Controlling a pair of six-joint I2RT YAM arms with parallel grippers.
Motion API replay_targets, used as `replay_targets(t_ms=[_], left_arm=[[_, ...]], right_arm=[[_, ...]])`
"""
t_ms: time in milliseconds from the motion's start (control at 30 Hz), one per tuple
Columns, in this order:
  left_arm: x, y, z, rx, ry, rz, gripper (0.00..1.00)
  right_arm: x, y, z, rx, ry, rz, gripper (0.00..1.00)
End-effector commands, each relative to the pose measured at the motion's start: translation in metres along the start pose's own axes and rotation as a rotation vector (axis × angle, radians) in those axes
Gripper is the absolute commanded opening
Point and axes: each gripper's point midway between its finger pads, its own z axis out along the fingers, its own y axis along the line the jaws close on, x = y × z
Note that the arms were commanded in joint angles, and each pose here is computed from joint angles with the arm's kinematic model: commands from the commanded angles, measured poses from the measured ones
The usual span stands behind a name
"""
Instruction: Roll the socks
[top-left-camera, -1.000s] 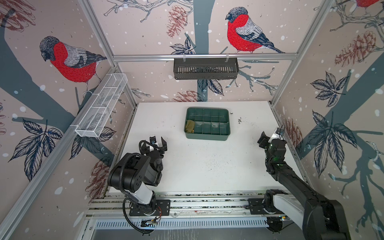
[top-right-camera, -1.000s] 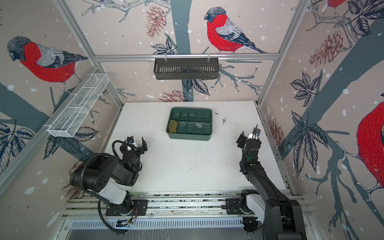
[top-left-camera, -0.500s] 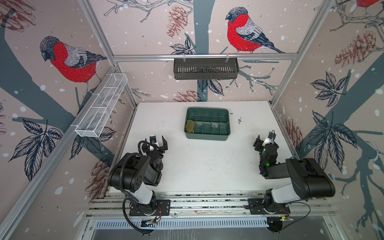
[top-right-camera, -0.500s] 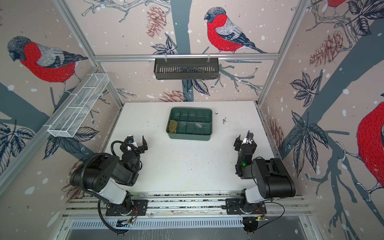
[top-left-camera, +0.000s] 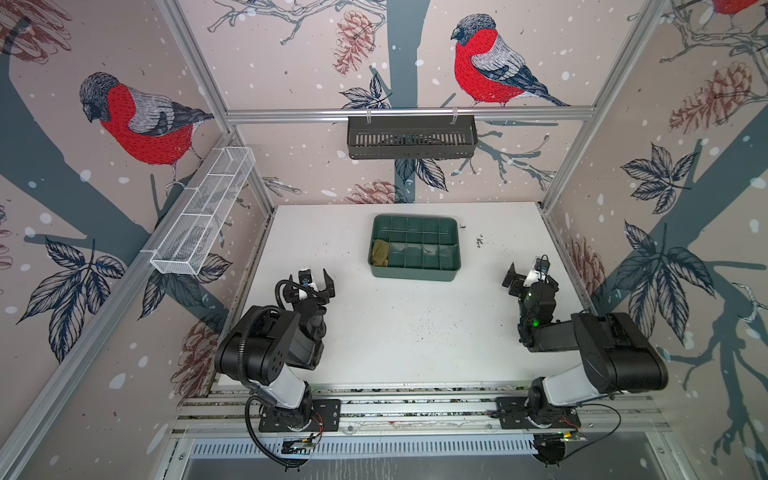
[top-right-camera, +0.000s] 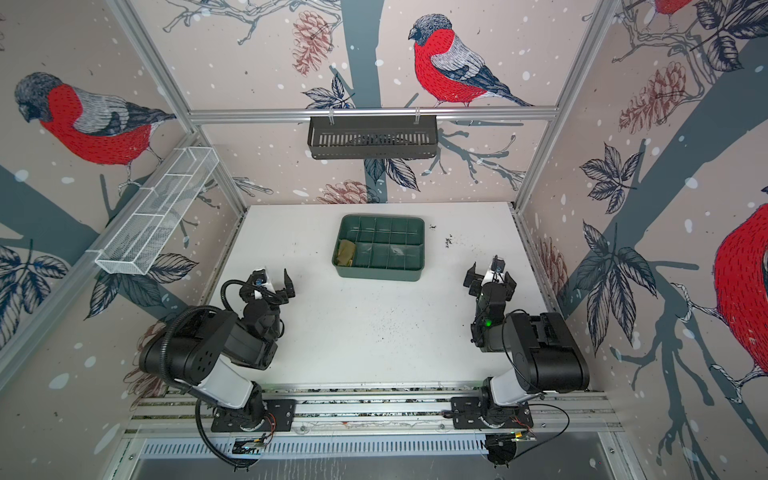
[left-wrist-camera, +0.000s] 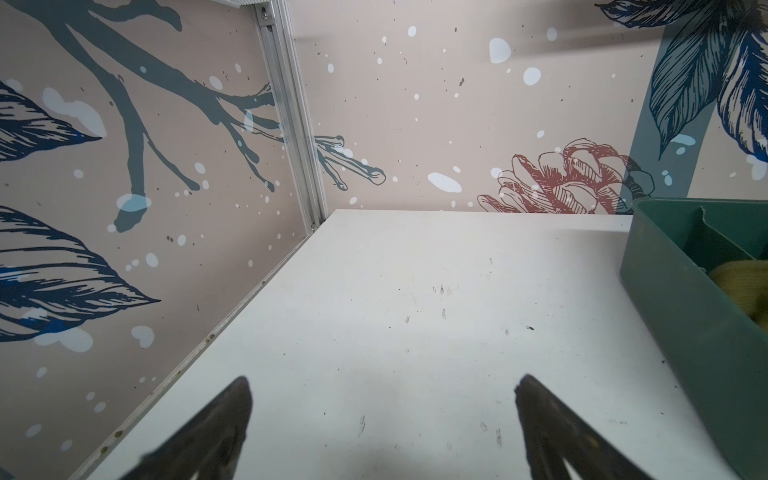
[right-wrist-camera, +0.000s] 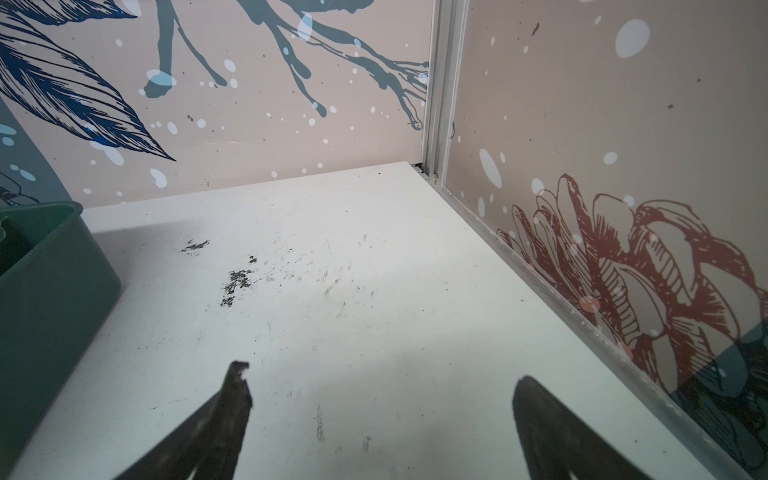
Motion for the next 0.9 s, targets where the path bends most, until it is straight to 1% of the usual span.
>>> replay_targets(t_ms=[0, 500, 867], left_arm=[[-0.0114, 0.0031, -0.0003, -0.013, -0.045, -0.017, 0.97], [-0.0114, 0.0027, -0.0001, -0.013, -0.044, -0.016, 0.97], [-0.0081, 0.0019, 0.0056, -0.013, -0.020, -0.018, 0.98]], right_arm=[[-0.0081, 0.0012, 0.0002, -0.005, -0.029, 0.010, 1.00], [-0.0084, 0.0010, -0.0012, -0.005, -0.033, 0.009, 1.00], [-0.0085, 0.0009, -0.0013, -0.005, -0.033, 0.009, 1.00]])
